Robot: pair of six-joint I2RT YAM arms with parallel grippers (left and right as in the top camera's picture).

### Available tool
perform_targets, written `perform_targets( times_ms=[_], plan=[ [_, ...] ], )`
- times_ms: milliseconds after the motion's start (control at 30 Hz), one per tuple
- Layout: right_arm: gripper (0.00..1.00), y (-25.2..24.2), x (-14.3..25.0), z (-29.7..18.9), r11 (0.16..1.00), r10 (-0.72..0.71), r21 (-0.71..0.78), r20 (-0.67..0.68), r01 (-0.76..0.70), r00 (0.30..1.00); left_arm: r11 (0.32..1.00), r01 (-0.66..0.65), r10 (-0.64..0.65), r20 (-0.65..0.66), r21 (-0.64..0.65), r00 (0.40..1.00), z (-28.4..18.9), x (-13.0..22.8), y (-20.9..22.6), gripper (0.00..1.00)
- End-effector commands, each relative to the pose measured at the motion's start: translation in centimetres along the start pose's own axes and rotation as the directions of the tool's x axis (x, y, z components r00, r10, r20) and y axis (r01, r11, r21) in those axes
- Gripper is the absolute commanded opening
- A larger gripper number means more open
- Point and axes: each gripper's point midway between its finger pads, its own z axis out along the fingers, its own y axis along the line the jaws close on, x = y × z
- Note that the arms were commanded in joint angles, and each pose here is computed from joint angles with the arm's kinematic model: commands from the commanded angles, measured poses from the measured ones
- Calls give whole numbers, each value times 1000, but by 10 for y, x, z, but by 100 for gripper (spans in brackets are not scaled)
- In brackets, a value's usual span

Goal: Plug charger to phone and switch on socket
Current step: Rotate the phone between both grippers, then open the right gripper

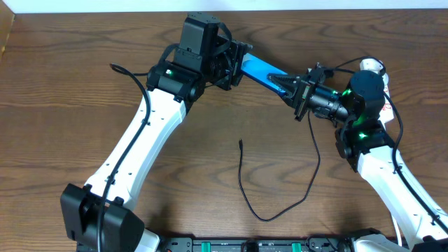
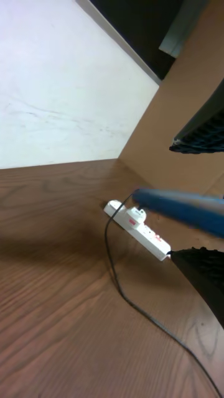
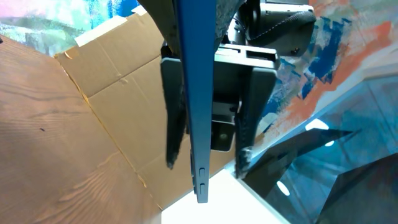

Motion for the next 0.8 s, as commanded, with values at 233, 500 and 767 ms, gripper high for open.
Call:
perform_targets(
  times_ms=[233, 500, 767],
  plan=[
    [2, 17, 6, 0, 998, -42, -48, -7, 42, 999, 1000, 17, -17, -38, 6, 999, -4, 21, -3, 51],
    [2, 17, 6, 0, 998, -43, -48, -8, 43, 999, 1000, 17, -17, -38, 6, 999, -4, 21, -3, 35],
    [2, 15, 10, 2, 998, -44, -41, -20, 43, 999, 1000, 17, -17, -30, 7, 999, -4, 20, -3, 8]
  ],
)
